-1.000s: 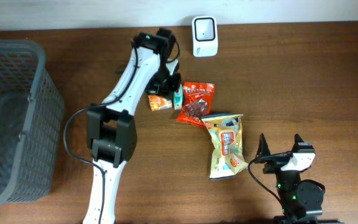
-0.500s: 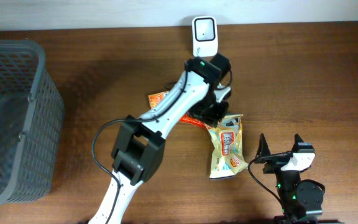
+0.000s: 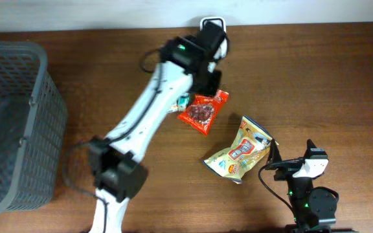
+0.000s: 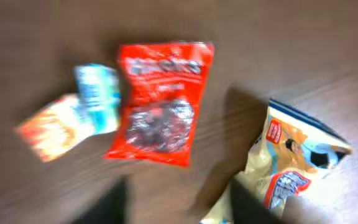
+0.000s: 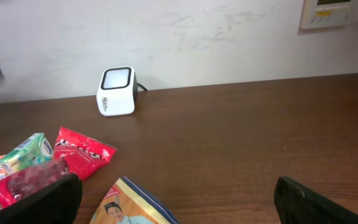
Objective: Scan the item barcode
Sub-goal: 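Raise the left arm back and bring the right arm forward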
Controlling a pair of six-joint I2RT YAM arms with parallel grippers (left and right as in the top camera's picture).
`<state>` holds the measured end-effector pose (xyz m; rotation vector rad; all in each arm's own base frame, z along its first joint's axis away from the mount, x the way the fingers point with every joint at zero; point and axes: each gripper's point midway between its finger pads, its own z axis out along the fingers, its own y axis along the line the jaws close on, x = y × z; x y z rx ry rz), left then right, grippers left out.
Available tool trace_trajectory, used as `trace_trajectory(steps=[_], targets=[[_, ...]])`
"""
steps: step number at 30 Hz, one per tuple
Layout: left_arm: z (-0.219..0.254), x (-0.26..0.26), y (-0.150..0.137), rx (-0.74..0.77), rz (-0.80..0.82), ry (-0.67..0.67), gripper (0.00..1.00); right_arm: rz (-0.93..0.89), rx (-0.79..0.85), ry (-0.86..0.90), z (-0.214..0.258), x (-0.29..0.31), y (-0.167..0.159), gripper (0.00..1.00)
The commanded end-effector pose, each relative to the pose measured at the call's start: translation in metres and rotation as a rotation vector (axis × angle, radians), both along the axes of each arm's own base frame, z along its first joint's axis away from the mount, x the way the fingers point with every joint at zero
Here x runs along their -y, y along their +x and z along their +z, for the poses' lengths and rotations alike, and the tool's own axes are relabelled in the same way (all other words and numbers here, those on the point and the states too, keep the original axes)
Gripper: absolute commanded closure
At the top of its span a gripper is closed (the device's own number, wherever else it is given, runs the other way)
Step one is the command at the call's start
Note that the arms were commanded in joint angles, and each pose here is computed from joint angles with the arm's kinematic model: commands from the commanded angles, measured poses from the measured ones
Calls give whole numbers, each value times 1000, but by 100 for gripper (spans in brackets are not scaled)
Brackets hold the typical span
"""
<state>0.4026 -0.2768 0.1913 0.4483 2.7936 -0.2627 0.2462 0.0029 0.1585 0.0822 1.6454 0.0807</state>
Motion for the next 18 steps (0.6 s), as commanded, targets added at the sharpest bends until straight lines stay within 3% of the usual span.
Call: trace_trajectory(steps=[1, 4, 8, 9, 10, 14, 16, 18], targets=[[25, -71, 20, 51, 151, 85, 1, -4, -5, 4, -3, 0, 0, 2], [13, -160, 40, -16, 340, 121, 1, -4, -6, 4, -4, 0, 0, 2], [2, -202, 49, -36, 433, 127, 1, 54, 85, 102, 20, -10, 0, 2], [-4, -204, 49, -47, 437, 132, 1, 273, 140, 310, 43, -46, -7, 2], [-6, -203, 49, -51, 436, 133, 1, 354, 220, 376, 68, -56, -14, 2], [-5, -202, 51, -41, 435, 129, 1, 380, 695, 274, 183, -47, -64, 2], [-5, -202, 51, -40, 435, 128, 1, 323, 614, 108, 216, -47, -64, 1], [-5, -202, 51, -40, 435, 129, 1, 279, 251, -37, 238, -47, -41, 2]])
